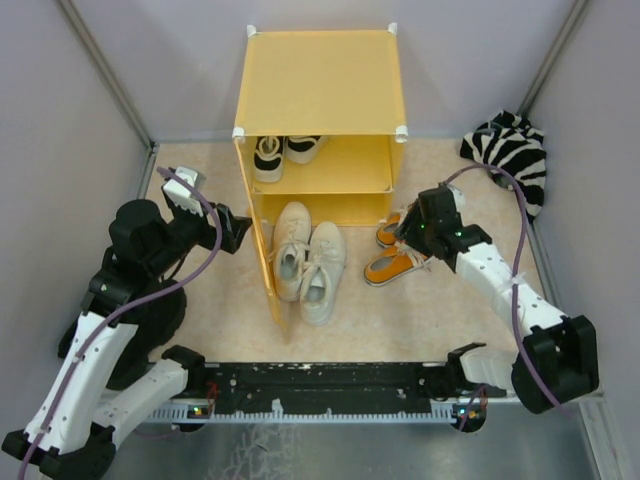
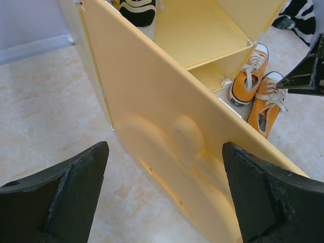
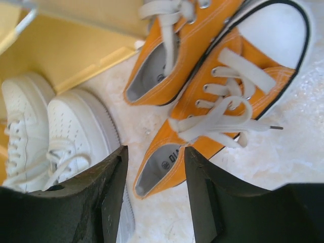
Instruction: Place and organize the shoes in the shoe cabinet
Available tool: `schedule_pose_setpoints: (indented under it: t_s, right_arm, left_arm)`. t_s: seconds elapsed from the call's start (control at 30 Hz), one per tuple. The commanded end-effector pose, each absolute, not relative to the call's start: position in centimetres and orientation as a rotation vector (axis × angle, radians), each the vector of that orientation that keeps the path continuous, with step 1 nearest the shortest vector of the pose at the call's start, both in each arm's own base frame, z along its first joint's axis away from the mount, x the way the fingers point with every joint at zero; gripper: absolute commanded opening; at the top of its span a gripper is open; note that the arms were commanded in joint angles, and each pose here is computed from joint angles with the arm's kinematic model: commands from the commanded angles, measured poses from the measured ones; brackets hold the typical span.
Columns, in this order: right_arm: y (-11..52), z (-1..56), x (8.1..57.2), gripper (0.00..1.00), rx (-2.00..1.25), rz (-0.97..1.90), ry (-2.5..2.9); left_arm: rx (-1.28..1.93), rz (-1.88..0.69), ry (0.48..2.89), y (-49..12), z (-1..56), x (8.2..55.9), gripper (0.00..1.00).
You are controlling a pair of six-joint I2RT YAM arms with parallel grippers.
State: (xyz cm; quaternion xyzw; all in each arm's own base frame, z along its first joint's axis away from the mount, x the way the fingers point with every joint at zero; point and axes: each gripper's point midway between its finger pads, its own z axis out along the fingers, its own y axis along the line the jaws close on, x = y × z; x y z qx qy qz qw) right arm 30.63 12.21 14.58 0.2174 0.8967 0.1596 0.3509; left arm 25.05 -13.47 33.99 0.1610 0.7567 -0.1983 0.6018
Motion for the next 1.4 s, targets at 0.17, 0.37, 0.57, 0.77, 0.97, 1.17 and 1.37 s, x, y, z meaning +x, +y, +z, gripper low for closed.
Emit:
schedule_pose_setpoints:
  t_s: [0.17,0.37,0.57,0.77,0.97,1.17,1.37]
  right_arm:
    - [8.5,14.3,36.0,0.45,0.878,0.381,2.118]
    - [9.7,12.2,37.7,0.43,0.887,0.418,2.178]
    - [10.2,9.6,37.8,0.43,0.921,0.409,2.234]
    - [10.4,7.2,38.3,0.42,0.905,0.38,2.288]
    - [10.4,4.9,38.3,0.21,0.819,0.328,2.369]
    - [9.5,6.9,36.8,0.0,0.676,0.278,2.387]
    - [9.1,9.6,31.9,0.0,0.35,0.234,2.574]
  left_arm:
    - [0.381,-0.489,1.741,-13.9,34.2,24.7,0.99]
    - [0.382,-0.483,1.751,-13.9,33.8,24.8,0.99]
    - [0.377,-0.466,1.764,-13.7,33.3,25.0,0.99]
    - [0.379,-0.459,1.774,-13.7,33.0,25.2,0.99]
    - [0.378,-0.456,1.78,-13.7,32.8,25.4,0.99]
    - [0.377,-0.46,1.773,-13.7,33.1,25.3,0.99]
    - [0.376,-0.465,1.767,-13.8,33.1,25.4,0.99]
